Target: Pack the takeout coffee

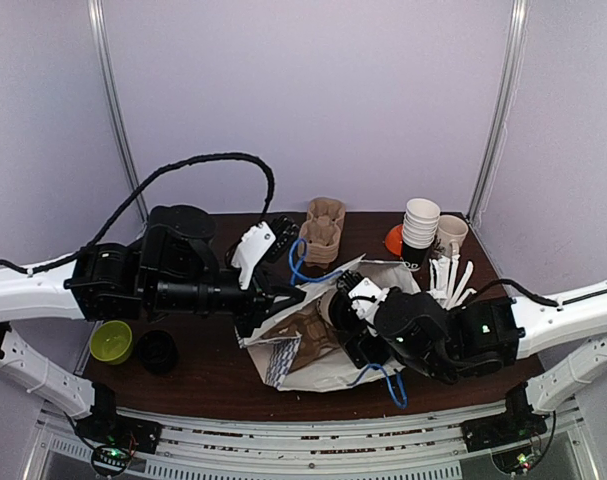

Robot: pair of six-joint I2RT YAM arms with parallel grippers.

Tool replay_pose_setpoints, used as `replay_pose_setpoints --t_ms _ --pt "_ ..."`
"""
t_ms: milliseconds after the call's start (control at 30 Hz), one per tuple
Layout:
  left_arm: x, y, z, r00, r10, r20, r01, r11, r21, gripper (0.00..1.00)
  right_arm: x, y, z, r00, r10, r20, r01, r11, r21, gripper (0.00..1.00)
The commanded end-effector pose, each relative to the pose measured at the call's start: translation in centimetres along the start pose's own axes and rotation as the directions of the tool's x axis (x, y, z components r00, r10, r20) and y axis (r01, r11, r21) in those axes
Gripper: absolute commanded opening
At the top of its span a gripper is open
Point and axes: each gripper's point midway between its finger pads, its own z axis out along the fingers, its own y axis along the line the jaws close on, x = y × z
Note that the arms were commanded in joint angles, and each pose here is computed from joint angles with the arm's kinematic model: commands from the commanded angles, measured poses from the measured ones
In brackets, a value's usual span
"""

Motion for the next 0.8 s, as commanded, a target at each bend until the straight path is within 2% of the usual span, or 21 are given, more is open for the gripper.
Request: replay_pose_setpoints --t_ms 0,467,767 --pt "-2.5 -1.2 -0.2 0.998 -0.006 0.068 0.004 0.999 0.042 0.0 1.6 -0.6 0.7 0.999 0.006 -0.039 -0.005 1.0 0.013 0.76" --pt "-2.9 -1.0 0.0 0.993 -0.052 0.109 0.048 0.998 0.031 0.0 2.0 -0.5 2.4 0.995 0.027 -0.1 -0.03 0.999 -0.024 0.76" --pt "-6.1 0.1 -2.6 0.937 -0.243 0.249 0.241 0.97 0.038 0.0 -1.2 -0.2 0.8 0.993 0.054 -0.109 -0.065 0.992 -0.105 0.76"
